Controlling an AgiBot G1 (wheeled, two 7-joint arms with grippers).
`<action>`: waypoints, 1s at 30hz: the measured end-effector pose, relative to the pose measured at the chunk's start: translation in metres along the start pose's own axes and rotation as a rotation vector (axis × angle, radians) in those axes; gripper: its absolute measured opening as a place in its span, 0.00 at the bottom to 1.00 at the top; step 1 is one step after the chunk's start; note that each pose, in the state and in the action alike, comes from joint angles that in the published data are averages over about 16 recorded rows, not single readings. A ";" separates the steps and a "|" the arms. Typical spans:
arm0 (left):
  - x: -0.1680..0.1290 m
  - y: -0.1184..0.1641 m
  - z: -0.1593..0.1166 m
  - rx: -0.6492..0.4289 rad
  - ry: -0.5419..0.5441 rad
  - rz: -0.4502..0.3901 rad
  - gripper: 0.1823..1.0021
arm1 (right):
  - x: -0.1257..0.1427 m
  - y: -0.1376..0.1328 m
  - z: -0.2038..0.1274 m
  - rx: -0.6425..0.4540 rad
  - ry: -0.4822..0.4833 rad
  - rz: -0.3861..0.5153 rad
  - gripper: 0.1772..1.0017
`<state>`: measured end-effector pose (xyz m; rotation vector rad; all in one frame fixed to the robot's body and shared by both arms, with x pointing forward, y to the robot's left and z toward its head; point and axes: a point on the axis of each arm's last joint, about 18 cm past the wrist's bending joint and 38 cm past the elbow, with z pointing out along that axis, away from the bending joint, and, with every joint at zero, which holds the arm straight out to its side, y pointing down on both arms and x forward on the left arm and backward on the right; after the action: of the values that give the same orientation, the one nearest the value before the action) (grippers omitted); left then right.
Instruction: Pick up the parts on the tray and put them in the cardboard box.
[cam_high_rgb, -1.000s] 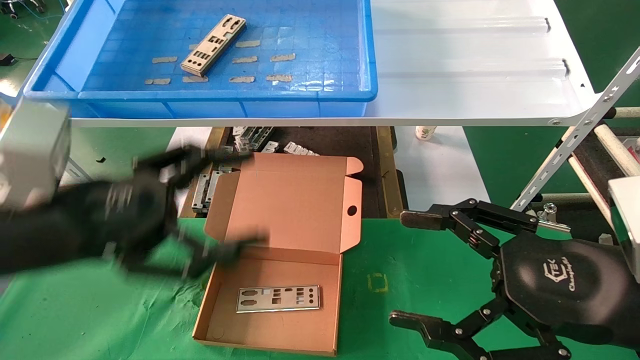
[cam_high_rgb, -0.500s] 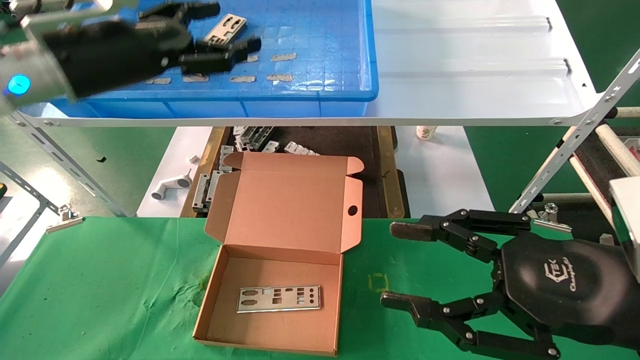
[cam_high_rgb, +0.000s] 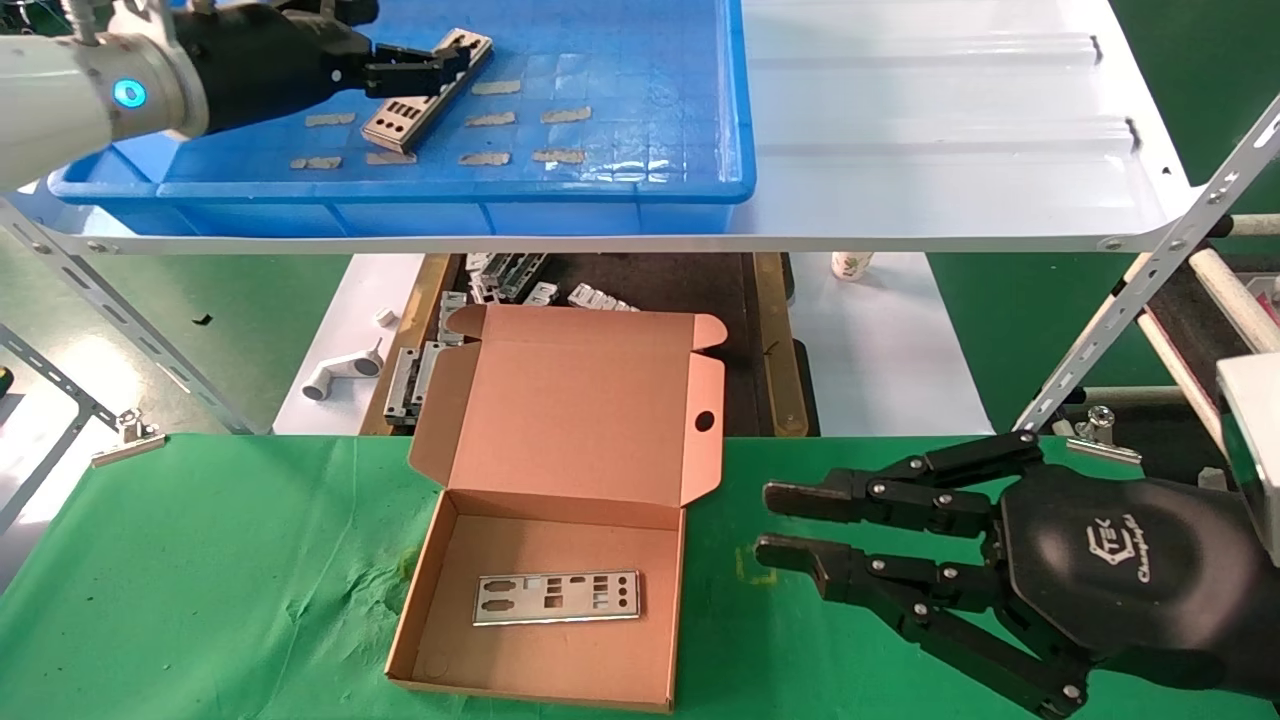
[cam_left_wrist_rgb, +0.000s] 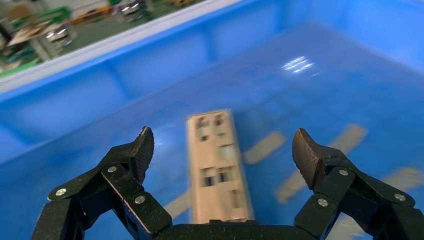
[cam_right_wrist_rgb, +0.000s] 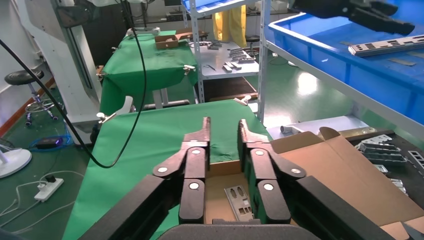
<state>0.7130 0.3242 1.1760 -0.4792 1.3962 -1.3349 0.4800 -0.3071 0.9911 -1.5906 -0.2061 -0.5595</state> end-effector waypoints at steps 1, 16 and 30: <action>-0.001 0.000 0.002 -0.007 -0.013 -0.003 1.00 | 0.000 0.000 0.000 0.000 0.000 0.000 0.25; 0.002 0.010 0.014 -0.054 -0.052 -0.080 1.00 | 0.000 0.000 0.000 0.000 0.000 0.000 0.04; 0.005 0.016 0.016 -0.065 -0.056 -0.125 0.99 | 0.000 0.000 0.000 0.000 0.000 0.000 0.02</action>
<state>0.7315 0.3176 1.1635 -0.6515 1.3860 -1.3683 0.4800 -0.3071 0.9911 -1.5906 -0.2061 -0.5595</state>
